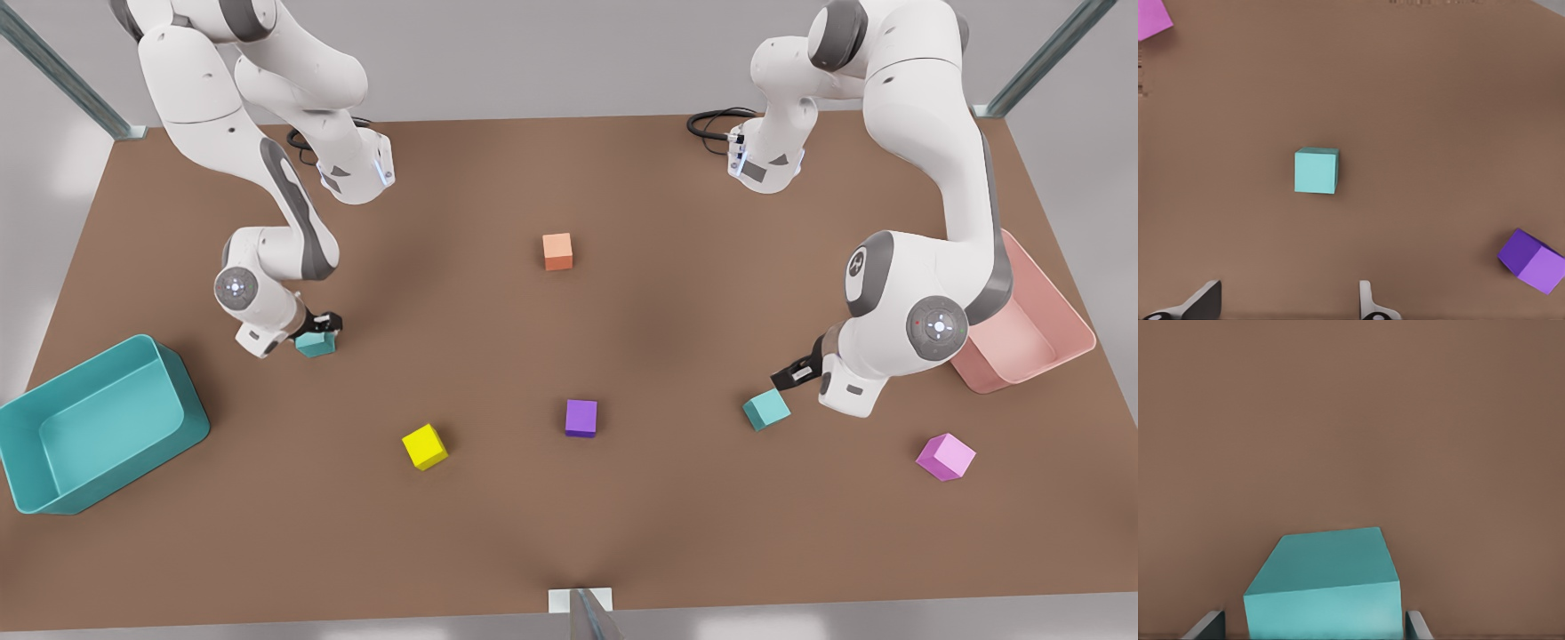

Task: Stack the two blue cubes on top of each other

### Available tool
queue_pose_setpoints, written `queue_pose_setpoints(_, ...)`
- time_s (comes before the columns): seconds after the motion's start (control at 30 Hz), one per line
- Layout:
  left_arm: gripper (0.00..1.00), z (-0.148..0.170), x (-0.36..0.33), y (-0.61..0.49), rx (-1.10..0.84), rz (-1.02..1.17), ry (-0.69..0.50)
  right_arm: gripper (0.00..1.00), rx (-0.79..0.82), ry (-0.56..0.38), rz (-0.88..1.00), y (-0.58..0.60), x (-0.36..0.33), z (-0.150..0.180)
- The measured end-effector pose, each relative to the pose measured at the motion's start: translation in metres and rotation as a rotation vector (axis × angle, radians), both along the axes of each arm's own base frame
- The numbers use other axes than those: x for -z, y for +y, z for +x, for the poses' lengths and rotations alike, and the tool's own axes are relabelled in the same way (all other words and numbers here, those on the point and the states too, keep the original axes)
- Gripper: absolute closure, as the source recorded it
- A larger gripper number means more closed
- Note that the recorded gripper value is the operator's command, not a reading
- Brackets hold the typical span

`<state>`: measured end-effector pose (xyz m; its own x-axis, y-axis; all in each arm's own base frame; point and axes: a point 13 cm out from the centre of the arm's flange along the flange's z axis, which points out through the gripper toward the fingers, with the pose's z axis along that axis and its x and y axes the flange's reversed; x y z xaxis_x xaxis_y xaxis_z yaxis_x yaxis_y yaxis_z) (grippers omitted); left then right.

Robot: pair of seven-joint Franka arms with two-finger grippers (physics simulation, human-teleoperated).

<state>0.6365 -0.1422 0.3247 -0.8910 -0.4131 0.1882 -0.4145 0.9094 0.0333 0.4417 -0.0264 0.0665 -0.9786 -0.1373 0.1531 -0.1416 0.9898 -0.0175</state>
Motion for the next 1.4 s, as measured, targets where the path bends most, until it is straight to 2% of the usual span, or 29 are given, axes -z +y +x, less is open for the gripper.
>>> queue_pose_setpoints(0.17, 0.0, 0.0, 0.0, 0.0, -0.016, 0.003, 0.002, 0.0, -0.006, 0.007, 0.003, 0.002, 0.012, -0.013)
queue_pose_setpoints(0.43, 0.0, 0.001, -0.002, 0.007, -0.044, 0.006, 0.001, 0.0, -0.013, -0.016, 0.01, 0.0, 0.029, -0.01)
queue_pose_setpoints(0.5, 0.0, 0.001, -0.001, 0.008, -0.049, 0.006, 0.005, 0.33, -0.013, -0.021, 0.014, 0.0, 0.031, -0.009)
queue_pose_setpoints(0.63, 0.0, 0.004, -0.006, 0.013, -0.069, -0.009, -0.001, 0.44, -0.024, -0.032, 0.021, -0.001, 0.03, -0.006)
queue_pose_setpoints(0.73, 0.0, 0.001, -0.014, 0.011, -0.041, 0.014, 0.0, 0.45, -0.04, -0.061, 0.02, -0.002, 0.015, 0.003)
queue_pose_setpoints(0.87, 0.0, -0.003, -0.021, 0.026, -0.043, 0.03, 0.024, 0.47, -0.097, -0.163, 0.011, 0.016, -0.074, 0.04)
queue_pose_setpoints(0.97, 0.0, -0.005, -0.021, 0.027, -0.036, 0.031, 0.034, 0.48, -0.157, -0.31, 0.003, 0.049, -0.224, 0.129)
queue_pose_setpoints(1.0, 0.0, -0.006, -0.02, 0.027, -0.033, 0.031, 0.037, 0.48, -0.174, -0.339, 0.004, 0.061, -0.271, 0.149)
queue_pose_setpoints(1.13, 0.0, -0.007, -0.02, 0.027, -0.024, 0.031, 0.044, 0.5, -0.258, -0.338, 0.044, 0.131, -0.352, 0.186)
queue_pose_setpoints(1.17, 0.0, -0.008, -0.02, 0.027, -0.023, 0.031, 0.046, 0.5, -0.351, -0.328, 0.074, 0.198, -0.358, 0.184)
queue_pose_setpoints(1.2, 0.0, -0.008, -0.02, 0.026, -0.02, 0.032, 0.047, 0.52, -0.515, -0.314, 0.116, 0.31, -0.359, 0.16)
queue_pose_setpoints(1.27, 0.0, -0.009, -0.02, 0.026, -0.016, 0.032, 0.049, 0.54, -0.82, -0.295, 0.209, 0.523, -0.359, 0.067)
queue_pose_setpoints(1.33, 0.0, -0.01, -0.019, 0.026, -0.013, 0.033, 0.051, 0.54, -0.916, -0.248, 0.241, 0.601, -0.329, 0.021)
queue_pose_setpoints(1.4, 0.0, -0.011, -0.017, 0.02, -0.002, 0.033, 0.056, 0.54, -0.928, -0.168, 0.223, 0.624, -0.266, 0.008)
